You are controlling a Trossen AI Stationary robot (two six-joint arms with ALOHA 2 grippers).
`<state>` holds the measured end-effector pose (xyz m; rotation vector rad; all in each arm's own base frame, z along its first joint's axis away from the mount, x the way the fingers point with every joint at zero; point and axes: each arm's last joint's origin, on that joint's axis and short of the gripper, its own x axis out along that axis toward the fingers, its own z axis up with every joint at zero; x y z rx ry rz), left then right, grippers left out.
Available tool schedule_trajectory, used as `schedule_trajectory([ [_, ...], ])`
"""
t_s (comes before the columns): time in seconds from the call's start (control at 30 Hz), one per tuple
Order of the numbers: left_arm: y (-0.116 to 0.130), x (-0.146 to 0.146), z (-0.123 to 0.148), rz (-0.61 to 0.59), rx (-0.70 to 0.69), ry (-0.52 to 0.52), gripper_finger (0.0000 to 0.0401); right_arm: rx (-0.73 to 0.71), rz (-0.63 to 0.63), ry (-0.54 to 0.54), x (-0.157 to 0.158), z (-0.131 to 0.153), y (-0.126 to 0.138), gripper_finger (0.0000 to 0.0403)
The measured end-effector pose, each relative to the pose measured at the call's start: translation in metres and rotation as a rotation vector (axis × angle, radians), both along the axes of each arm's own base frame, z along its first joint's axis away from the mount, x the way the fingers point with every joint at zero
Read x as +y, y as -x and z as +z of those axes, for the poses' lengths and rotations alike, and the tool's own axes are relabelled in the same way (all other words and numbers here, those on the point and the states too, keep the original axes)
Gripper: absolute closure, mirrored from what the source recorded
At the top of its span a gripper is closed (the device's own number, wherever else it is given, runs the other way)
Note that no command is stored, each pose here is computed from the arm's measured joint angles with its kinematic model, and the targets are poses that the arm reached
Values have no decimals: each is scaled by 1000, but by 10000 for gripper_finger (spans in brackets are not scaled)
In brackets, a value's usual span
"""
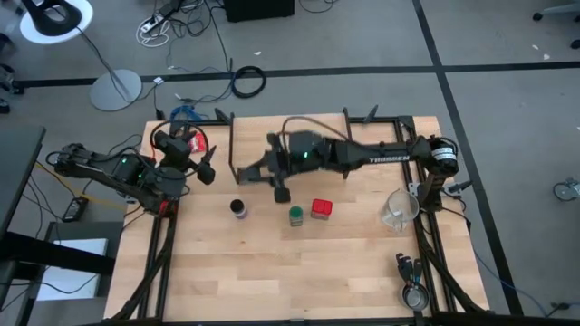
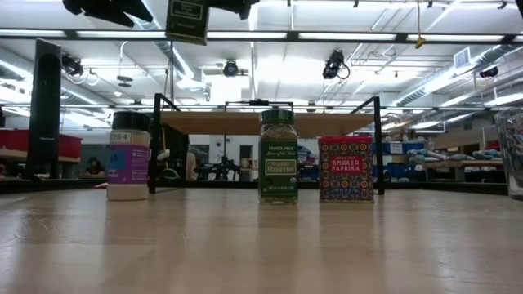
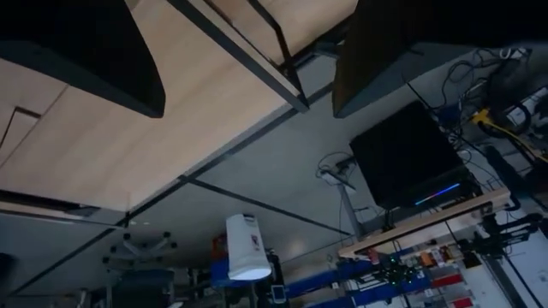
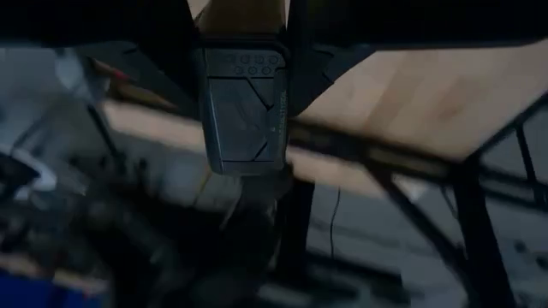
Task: Shelf spices
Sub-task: Remove the black seasoning can from the shelf
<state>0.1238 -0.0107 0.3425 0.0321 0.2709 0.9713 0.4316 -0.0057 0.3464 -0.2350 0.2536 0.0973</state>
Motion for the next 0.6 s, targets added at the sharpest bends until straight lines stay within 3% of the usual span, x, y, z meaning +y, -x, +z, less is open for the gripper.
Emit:
schedule_trajectory([
  [0.27, 5, 2, 1, 4, 2, -5, 60, 88, -104, -104, 40, -41, -9, 274],
  [0.37, 5, 2, 1, 4, 6, -6, 60, 154, -155, -161, 47, -64, -5, 274],
  [0.6, 5, 2, 0, 4, 11, -8, 60, 150, -196, -293, 55, -113, 7, 274],
])
